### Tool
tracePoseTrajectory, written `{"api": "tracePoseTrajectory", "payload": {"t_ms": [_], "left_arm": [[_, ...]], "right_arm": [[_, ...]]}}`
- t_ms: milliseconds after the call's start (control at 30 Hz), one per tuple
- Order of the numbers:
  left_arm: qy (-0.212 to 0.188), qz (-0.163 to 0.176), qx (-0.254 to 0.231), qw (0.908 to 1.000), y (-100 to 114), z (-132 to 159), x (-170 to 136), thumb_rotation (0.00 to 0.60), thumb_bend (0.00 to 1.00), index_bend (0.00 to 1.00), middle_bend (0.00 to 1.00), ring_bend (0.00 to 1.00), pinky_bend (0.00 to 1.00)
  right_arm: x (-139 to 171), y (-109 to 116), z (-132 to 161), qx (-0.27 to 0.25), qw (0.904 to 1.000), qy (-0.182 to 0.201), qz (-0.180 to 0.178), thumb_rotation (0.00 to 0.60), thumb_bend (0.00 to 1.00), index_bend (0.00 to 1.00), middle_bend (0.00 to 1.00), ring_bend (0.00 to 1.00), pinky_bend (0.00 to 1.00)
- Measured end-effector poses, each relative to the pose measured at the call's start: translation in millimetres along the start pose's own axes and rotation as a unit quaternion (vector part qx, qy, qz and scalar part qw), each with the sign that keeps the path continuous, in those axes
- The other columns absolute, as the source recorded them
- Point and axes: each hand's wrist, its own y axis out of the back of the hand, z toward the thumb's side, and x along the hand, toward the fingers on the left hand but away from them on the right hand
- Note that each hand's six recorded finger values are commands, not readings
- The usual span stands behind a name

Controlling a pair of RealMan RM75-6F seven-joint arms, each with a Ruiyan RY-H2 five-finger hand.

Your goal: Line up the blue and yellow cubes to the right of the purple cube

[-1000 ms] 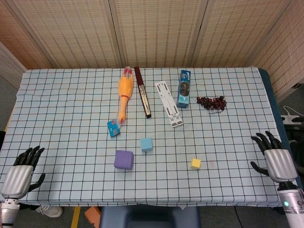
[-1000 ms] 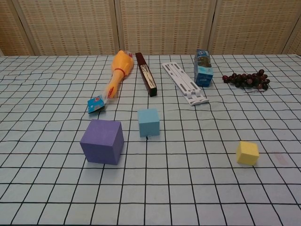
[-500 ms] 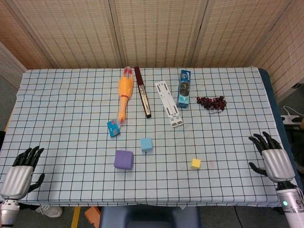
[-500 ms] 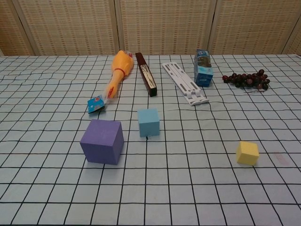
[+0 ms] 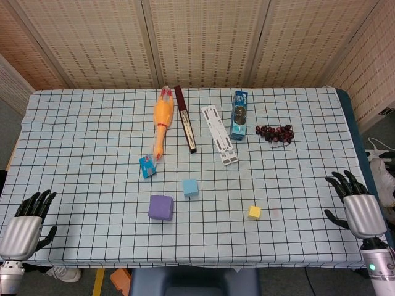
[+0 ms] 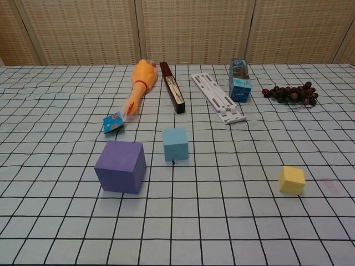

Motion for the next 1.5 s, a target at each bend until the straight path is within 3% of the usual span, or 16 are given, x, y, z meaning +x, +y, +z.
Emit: {"api": "tracePoseTrajectory", "payload": {"t_ms": [167,333,600,967,1233,1500], "left_arm": [[-0.001,-0.003,-0.003,1.0,-3,-1,2,0.6,0.38,0.0,0.0,0.0,0.13],[0.001,-0.012,-0.009,0.9999,-6,-3,3,0.6,0.38,0.0,0.0,0.0,0.13],[0.0,-0.012,-0.008,0.9999,-5,-1,4,0.6,0.38,0.0,0.0,0.0,0.13],[-0.004,-0.013,-0.012,0.9998,-5,-1,4,0.6,0.38,0.0,0.0,0.0,0.13],[-0.01,-0.003,-0.013,0.9999,0,1,2,0.6,0.38,0.0,0.0,0.0,0.13],[-0.013,0.006,-0.016,0.9998,5,2,-2,0.6,0.39,0.0,0.0,0.0,0.13]], "right_arm": [[-4,-2,2,0.013,0.9995,0.012,-0.025,0.6,0.05,0.33,0.56,0.65,0.8],[-11,-20,11,0.002,0.9993,0.036,-0.013,0.6,0.03,0.37,0.69,0.78,0.94],[-43,-41,48,-0.027,0.9948,0.084,0.05,0.6,0.03,0.36,0.75,0.84,0.99],[-87,-52,99,-0.104,0.9826,0.104,0.113,0.6,0.03,0.32,0.76,0.85,1.0],[-104,-63,130,-0.199,0.9565,0.1,0.189,0.6,0.03,0.31,0.77,0.86,1.0],[-120,-70,161,-0.238,0.9408,0.108,0.216,0.6,0.03,0.32,0.77,0.87,1.0]]}}
